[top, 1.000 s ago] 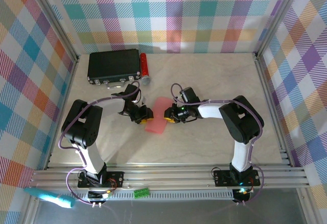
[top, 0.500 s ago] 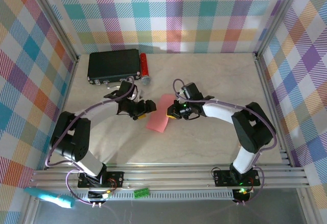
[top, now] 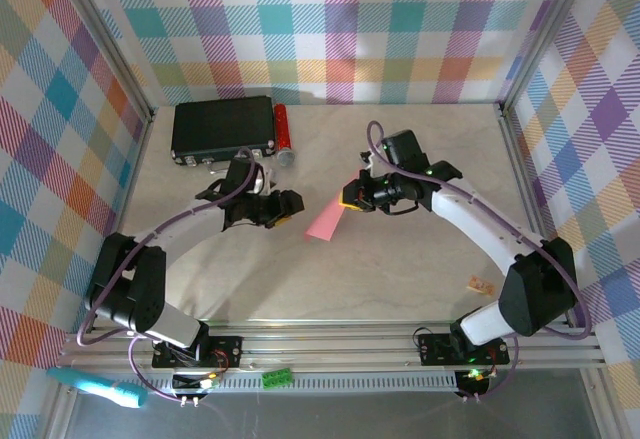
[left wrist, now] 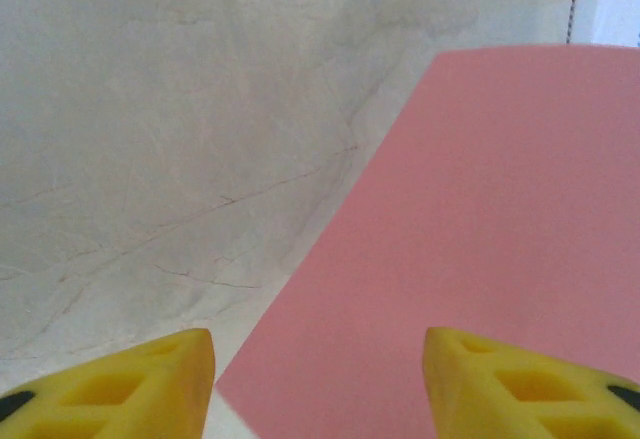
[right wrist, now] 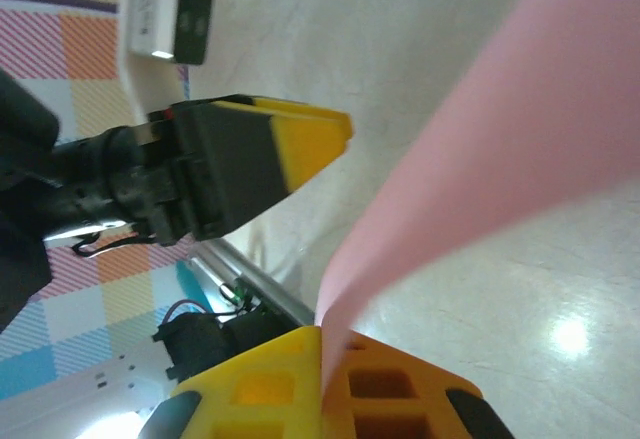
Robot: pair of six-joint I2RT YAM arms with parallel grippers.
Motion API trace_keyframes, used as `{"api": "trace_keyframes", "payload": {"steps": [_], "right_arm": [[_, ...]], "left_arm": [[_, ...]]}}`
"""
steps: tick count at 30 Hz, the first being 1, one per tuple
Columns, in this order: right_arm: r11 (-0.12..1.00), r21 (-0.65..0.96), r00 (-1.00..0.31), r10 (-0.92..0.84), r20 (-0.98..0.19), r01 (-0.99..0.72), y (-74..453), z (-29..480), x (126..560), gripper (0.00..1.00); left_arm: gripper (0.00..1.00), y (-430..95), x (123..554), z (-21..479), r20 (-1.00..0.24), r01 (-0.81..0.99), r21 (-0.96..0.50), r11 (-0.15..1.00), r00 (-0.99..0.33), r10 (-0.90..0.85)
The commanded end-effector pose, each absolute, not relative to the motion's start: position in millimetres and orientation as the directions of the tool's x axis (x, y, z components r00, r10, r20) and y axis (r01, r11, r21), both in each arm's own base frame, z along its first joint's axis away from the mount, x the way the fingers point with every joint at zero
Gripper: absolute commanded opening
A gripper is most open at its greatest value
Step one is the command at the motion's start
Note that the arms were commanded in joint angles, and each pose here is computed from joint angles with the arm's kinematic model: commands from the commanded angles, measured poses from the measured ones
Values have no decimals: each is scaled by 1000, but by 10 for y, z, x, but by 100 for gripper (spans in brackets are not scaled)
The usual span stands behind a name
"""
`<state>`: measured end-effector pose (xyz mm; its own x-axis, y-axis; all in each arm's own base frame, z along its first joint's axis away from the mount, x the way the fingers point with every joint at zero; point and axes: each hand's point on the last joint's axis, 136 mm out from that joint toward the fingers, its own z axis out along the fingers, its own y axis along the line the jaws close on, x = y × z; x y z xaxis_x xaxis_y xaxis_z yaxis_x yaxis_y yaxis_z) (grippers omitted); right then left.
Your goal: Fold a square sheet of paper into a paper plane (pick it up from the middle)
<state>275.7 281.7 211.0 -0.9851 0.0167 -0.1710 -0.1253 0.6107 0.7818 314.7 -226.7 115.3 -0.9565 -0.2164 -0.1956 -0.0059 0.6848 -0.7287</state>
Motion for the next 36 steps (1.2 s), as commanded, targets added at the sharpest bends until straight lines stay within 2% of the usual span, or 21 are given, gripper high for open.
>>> {"api": "trace_keyframes", "payload": {"steps": [1,9,13,19,22,29,33,36], "right_arm": [[596,800,-997,-4,-81,-68,2912,1988,2733,0],[514,856,-998,-20,-63,-65,3265,1855,3004,0],[492,870,-999,-23,-25,-33,3347,1630,3035,0],[481,876,-999,-37,22,1,3409,1393,3069,1],[446,895,-999,-43,-6,-25,3446,1510,3081,1],[481,871,-995,-49,-91,-103,3237,1918,2930,1],[485,868,-994,-38,-103,-108,3091,2126,2818,2],[466,879,-994,-38,-99,-105,3079,2249,2775,2]], "left_arm": [[52,-2432,3049,1087,-164,11,-752,659,-971,-172],[47,-2529,2927,879,-105,-9,-755,656,-985,-134],[46,-2311,2915,654,-87,-82,-676,732,-978,-190],[46,-2095,2972,565,-80,-157,-654,740,-958,-274],[46,-2055,2976,585,-89,-153,-636,757,-959,-269],[46,-1937,3023,824,-166,-110,-582,805,-954,-250],[47,-1921,3087,984,-205,-94,-586,805,-944,-259],[47,-1991,3136,967,-189,-98,-614,784,-945,-266]]}}
